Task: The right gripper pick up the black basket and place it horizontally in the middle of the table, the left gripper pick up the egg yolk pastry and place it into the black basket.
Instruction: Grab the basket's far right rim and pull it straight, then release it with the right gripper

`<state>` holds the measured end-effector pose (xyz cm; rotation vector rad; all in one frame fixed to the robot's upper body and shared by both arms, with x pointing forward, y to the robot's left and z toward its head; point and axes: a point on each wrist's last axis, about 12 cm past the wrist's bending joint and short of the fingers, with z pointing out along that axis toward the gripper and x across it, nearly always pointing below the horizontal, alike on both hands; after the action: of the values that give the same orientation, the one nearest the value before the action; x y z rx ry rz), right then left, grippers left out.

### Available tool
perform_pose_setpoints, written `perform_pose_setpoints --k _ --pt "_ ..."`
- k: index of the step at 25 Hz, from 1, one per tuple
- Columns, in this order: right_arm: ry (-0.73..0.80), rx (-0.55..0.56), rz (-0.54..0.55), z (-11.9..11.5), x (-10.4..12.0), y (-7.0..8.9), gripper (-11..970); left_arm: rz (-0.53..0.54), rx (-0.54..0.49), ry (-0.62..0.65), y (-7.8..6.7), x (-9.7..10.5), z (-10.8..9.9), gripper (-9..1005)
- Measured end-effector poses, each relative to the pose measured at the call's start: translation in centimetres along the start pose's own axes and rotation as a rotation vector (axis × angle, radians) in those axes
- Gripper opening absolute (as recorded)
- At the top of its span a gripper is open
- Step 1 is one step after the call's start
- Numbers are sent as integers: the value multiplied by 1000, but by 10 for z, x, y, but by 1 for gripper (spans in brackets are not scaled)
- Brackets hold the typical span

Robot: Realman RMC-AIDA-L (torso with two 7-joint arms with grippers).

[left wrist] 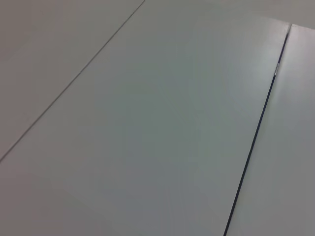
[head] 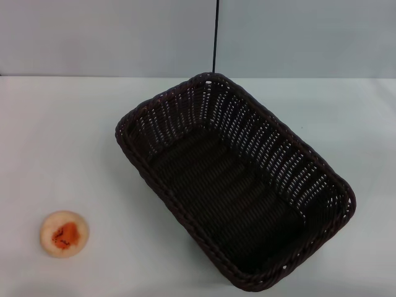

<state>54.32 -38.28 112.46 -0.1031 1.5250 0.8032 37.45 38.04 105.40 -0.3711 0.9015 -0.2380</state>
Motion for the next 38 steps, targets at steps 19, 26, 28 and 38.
perform_pose_setpoints --k 19,26,28,38 --pt "932 -232 -44 74 -69 64 710 -9 6 54 1 -5 -16 739" --pt "1125 -198 -111 98 -57 75 710 -7 -4 66 1 -7 -21 739" --pt "1154 -206 -122 102 -52 78 710 -10 -2 71 1 -6 -21 739" --pt "1241 -225 -122 116 -31 84 709 -18 4 69 -1 -5 -21 739"
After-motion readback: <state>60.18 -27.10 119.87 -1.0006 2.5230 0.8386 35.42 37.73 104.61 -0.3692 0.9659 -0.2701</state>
